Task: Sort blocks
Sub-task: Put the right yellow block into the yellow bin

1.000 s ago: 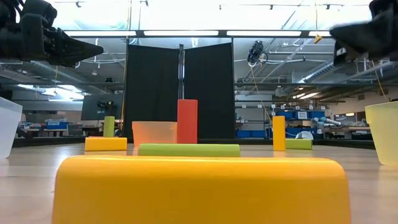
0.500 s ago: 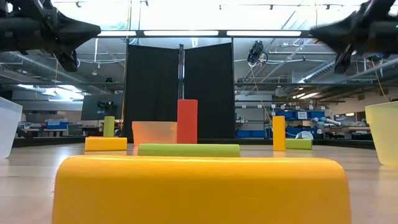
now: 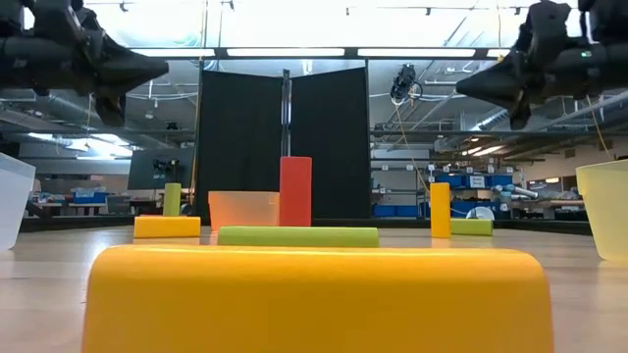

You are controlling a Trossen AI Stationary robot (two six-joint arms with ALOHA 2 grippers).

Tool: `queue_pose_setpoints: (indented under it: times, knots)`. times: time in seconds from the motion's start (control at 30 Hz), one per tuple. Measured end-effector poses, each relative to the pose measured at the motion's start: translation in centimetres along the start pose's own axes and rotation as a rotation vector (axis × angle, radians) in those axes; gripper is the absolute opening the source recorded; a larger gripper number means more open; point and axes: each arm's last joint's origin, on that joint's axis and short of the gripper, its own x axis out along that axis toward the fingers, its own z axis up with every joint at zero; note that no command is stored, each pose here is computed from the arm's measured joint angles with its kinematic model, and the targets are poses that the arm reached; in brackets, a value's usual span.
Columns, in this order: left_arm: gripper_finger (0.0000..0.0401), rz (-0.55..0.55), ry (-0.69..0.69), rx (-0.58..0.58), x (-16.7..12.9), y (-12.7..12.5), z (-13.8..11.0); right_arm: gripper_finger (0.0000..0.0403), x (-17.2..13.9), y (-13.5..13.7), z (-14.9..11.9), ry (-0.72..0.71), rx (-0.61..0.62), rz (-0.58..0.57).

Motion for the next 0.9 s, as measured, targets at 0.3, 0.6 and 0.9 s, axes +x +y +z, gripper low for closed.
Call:
queue_pose_setpoints:
  times: [0.3, 0.6, 0.9]
  knots:
    - [0.0017, 0.010, 0.032, 0.021, 0.8, -0.3, -0.6, 0.0048, 2.6, 0.5, -1.0, 0.247, -0.097, -0.132]
    - [0.0017, 0.010, 0.031, 0.020, 1.1, -0.5, -0.8, 0.0178, 4.7, 1.4, -2.0, 0.353, -0.257, -0.182]
    - [0.0017, 0.012, 0.036, 0.025, 1.2, -0.5, -0.9, 0.0289, 5.4, 1.1, -3.9, 0.444, -0.323, -0.240]
